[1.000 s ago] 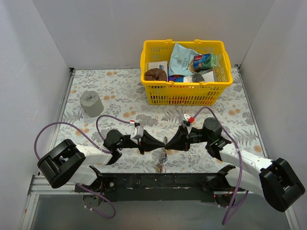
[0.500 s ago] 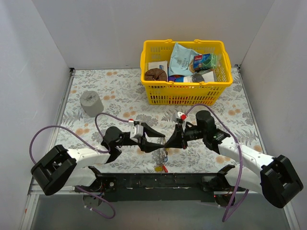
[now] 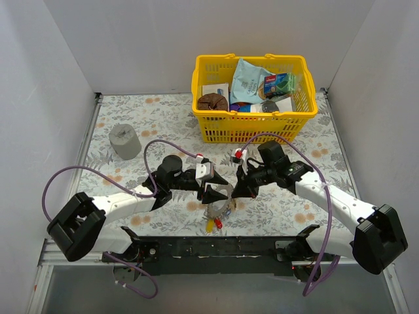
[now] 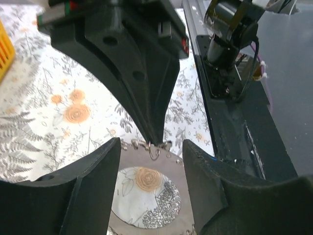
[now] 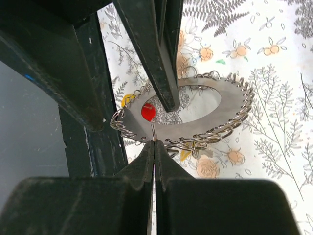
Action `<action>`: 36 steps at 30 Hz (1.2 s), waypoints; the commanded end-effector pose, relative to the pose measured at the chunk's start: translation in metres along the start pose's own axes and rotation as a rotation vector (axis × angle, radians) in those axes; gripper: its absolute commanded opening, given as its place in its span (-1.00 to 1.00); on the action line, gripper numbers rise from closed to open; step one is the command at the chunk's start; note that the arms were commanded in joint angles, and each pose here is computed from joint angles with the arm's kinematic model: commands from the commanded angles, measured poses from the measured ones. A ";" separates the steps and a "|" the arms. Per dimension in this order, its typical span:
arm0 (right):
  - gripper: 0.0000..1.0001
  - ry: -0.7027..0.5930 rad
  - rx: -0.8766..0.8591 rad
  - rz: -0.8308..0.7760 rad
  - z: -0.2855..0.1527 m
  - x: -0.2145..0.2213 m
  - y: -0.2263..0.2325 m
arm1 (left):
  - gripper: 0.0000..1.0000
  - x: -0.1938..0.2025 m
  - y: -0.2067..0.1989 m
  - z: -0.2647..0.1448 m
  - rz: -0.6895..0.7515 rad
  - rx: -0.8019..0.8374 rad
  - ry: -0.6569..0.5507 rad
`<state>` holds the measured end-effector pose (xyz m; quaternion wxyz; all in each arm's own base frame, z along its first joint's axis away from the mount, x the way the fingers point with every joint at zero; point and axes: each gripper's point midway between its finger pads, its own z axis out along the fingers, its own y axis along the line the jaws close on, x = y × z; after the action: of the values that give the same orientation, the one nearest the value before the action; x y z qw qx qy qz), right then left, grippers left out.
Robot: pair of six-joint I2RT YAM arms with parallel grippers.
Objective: Put the keys on the keyring
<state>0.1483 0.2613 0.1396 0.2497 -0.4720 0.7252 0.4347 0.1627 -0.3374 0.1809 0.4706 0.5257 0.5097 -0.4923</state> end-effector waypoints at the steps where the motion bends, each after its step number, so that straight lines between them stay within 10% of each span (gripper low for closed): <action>1: -0.97 0.063 0.037 -0.009 -0.011 -0.002 0.001 | 0.04 0.007 0.000 0.004 -0.023 0.037 0.034; 28: -0.97 0.115 0.001 -0.016 -0.014 -0.003 0.010 | -0.59 0.024 -0.002 0.033 -0.127 0.189 0.045; 36: -0.97 0.110 0.012 -0.023 -0.014 -0.004 0.008 | -0.52 0.025 -0.004 0.036 -0.126 0.199 0.058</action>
<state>0.1369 0.2441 0.1329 0.1896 -0.4908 0.7534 0.3944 0.1584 -0.3675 0.1470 0.3697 0.5409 0.5152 -0.5525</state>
